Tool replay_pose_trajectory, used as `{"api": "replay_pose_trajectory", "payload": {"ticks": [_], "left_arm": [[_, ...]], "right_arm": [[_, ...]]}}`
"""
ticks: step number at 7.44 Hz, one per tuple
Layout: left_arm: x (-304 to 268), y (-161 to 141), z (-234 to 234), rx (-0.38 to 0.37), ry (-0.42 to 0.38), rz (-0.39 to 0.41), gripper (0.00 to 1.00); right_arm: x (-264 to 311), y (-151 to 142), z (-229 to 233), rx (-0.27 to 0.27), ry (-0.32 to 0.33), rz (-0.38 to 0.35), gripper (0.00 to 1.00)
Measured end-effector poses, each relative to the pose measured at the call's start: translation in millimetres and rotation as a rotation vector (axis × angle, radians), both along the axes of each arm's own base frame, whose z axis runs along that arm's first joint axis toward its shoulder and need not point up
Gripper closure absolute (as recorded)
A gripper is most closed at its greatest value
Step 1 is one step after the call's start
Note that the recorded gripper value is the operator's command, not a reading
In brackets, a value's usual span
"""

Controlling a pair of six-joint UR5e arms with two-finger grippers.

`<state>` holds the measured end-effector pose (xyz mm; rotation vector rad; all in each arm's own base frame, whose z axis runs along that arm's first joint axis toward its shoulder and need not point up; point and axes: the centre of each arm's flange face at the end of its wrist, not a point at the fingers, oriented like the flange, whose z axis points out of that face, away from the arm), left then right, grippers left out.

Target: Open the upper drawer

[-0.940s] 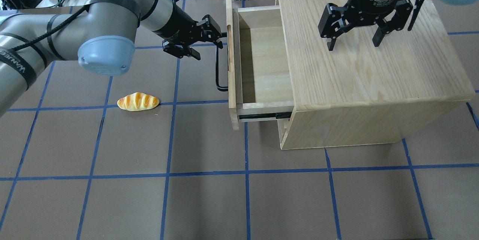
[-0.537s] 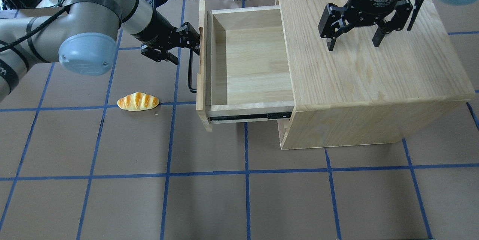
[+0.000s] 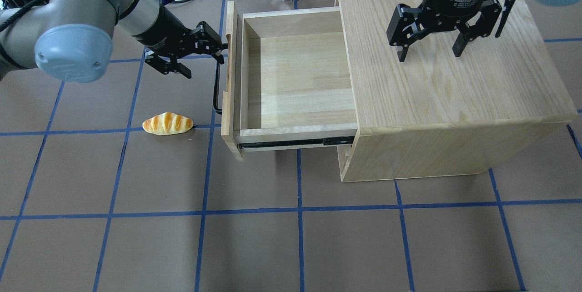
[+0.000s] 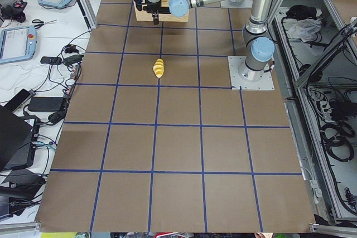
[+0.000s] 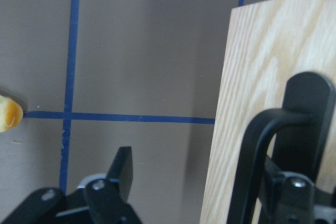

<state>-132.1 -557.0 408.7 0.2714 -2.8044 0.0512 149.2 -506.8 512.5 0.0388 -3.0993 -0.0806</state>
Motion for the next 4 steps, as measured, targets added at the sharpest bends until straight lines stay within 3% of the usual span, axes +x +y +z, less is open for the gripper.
{"api": "replay_pose_trajectory", "payload": {"ticks": [2, 4], "left_arm": [[4, 21, 44, 0.022, -0.068, -0.001, 0.00], [10, 48, 87, -0.015, -0.172, 0.001, 0.00]], "right_arm": [[0, 0, 0, 0.000, 0.000, 0.000, 0.00], [0, 0, 0, 0.001, 0.000, 0.000, 0.00]]}}
